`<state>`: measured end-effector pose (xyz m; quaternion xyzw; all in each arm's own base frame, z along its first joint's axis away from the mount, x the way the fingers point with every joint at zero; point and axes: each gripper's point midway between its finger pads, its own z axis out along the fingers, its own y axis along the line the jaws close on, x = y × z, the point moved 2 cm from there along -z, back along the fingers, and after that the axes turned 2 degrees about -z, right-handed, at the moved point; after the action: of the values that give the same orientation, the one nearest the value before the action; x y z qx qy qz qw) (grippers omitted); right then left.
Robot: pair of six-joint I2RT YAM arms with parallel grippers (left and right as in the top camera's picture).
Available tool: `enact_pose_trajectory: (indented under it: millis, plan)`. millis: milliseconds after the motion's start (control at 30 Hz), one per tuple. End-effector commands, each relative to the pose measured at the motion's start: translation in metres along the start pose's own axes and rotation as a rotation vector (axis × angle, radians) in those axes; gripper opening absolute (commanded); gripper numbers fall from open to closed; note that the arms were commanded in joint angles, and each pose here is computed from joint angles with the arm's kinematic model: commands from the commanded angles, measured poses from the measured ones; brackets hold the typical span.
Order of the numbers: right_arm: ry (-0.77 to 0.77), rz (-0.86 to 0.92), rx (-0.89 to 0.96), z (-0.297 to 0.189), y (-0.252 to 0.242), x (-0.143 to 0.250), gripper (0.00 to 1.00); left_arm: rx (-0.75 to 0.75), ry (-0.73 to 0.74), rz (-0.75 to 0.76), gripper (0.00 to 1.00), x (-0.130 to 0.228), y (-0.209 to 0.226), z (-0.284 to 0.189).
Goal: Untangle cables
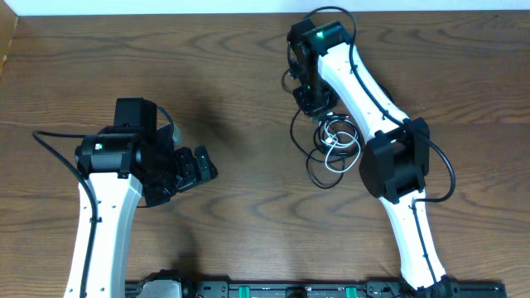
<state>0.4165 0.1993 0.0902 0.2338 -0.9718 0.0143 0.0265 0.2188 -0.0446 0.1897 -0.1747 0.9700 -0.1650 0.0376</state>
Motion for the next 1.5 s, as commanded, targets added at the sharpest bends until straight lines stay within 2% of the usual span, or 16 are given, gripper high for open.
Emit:
enact_pose_trajectory:
  millis: [0,167,300,500,633,733,900,1100,1267,1467]
  plan:
    - [-0.01,0.014,0.015,-0.006,-0.002,0.0,0.01,0.002,0.01,-0.005,0.98,0.001,-0.001,0.002]
    - [-0.096,0.016,0.016,-0.06,-0.003,0.007,0.01,0.002,0.01,-0.005,0.98,0.001,-0.001,0.002]
    - [-0.284,0.03,0.019,-0.139,-0.004,0.017,0.01,0.002,0.01,-0.005,0.98,0.001,-0.001,0.002]
    - [-0.759,0.055,0.019,-0.286,-0.007,0.044,0.01,0.002,0.011,-0.005,0.98,0.001,-0.001,0.002]
    - [-1.111,0.08,0.029,-0.385,-0.01,0.078,0.01,0.002,0.011,-0.005,0.98,0.001,-0.001,0.002]
    - [-1.321,0.17,0.059,-0.442,-0.021,0.108,0.01,0.002,0.01,-0.005,0.98,0.001,-0.001,0.002]
    - [-1.589,0.227,0.066,-0.51,-0.028,0.15,0.01,0.002,0.011,-0.005,0.98,0.001,-0.001,0.002]
    - [-1.741,0.262,0.043,-0.545,-0.03,0.166,0.01,0.002,0.01,-0.005,0.98,0.001,-0.001,0.002]
    - [-1.752,0.288,0.063,-0.546,-0.035,0.153,0.01,0.002,0.01,-0.005,0.98,0.001,-0.001,0.002]
    - [-1.714,0.548,0.193,-0.535,-0.07,0.159,0.01,0.002,0.01,-0.005,0.98,0.001,-0.001,0.002]
